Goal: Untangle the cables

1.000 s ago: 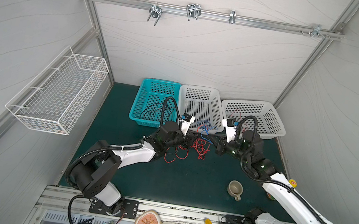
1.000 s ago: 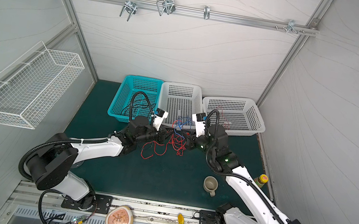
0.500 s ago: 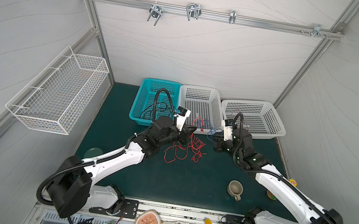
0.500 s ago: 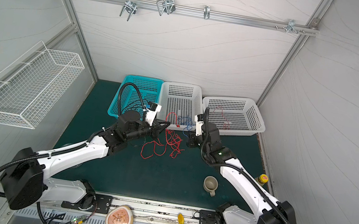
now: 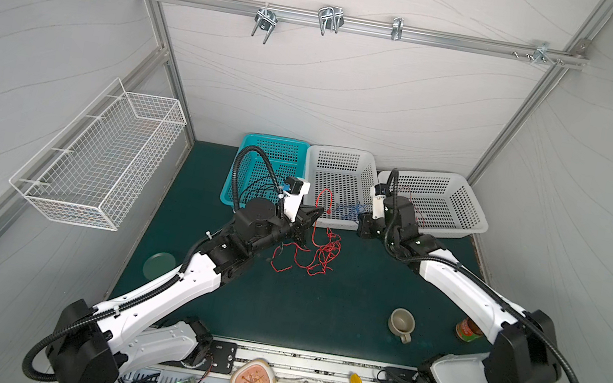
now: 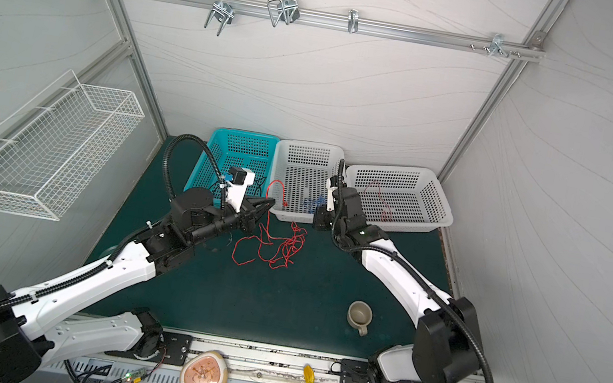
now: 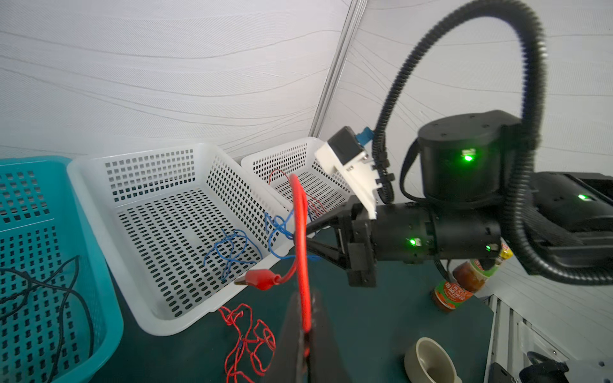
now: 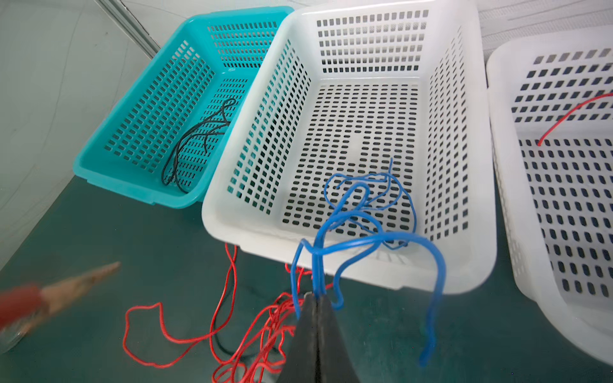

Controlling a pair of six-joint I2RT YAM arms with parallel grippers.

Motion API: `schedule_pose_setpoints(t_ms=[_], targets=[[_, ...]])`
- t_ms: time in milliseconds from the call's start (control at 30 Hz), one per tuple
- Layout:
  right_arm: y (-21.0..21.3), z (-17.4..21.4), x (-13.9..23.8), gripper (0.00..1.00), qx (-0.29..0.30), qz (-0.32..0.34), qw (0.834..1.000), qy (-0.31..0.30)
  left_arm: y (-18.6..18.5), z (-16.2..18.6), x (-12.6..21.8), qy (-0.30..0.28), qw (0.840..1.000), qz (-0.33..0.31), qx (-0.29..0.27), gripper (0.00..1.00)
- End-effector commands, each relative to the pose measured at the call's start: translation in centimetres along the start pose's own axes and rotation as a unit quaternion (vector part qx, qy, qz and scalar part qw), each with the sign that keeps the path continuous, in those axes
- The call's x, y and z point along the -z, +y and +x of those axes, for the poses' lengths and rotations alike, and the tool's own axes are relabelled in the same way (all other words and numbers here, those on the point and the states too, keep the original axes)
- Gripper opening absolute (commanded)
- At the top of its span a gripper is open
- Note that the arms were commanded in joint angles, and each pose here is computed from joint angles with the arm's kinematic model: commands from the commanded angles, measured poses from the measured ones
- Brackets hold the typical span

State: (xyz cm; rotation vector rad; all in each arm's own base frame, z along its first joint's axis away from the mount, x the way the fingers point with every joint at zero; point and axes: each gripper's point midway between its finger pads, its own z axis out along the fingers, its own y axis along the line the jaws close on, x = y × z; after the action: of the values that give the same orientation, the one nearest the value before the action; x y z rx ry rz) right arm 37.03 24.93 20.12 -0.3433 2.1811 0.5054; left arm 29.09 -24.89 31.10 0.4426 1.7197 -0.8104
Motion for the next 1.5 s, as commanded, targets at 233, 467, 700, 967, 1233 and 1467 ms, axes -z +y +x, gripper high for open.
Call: schedule_pose_setpoints(t_ms=[233,467,700,967,1233,1467], targets=[[-1.2,-0.7,-8.2,0.01,-0.024,0.027,0.999,0.04,0.3,0.9,1.0,0.0,1.0,-0.005,0.004,0.0],[-2.1,-0.1,-9.9,0.17,-0.04,0.022,0.998,0.048,0.2,1.4,1.7,0.005,1.0,-0.002,0.016,0.0],[-1.8,-0.7,-7.3,0.24,-0.015,0.016,0.999,0.032,0.6,1.8,1.8,0.002,0.999,-0.011,0.034,0.0],[0.6,0.9,-1.4,0.42,0.028,-0.05,0.998,0.009,1.6,1.1,1.1,-0.004,0.998,-0.04,0.042,0.0],[5.5,6.1,4.2,0.6,0.089,-0.159,0.983,0.003,2.9,-0.7,-0.4,-0.012,0.995,-0.081,0.054,0.0],[9.0,8.6,5.6,0.71,0.115,-0.215,0.97,-0.007,2.7,-1.2,-2.4,-0.006,0.995,-0.072,0.072,0.0]])
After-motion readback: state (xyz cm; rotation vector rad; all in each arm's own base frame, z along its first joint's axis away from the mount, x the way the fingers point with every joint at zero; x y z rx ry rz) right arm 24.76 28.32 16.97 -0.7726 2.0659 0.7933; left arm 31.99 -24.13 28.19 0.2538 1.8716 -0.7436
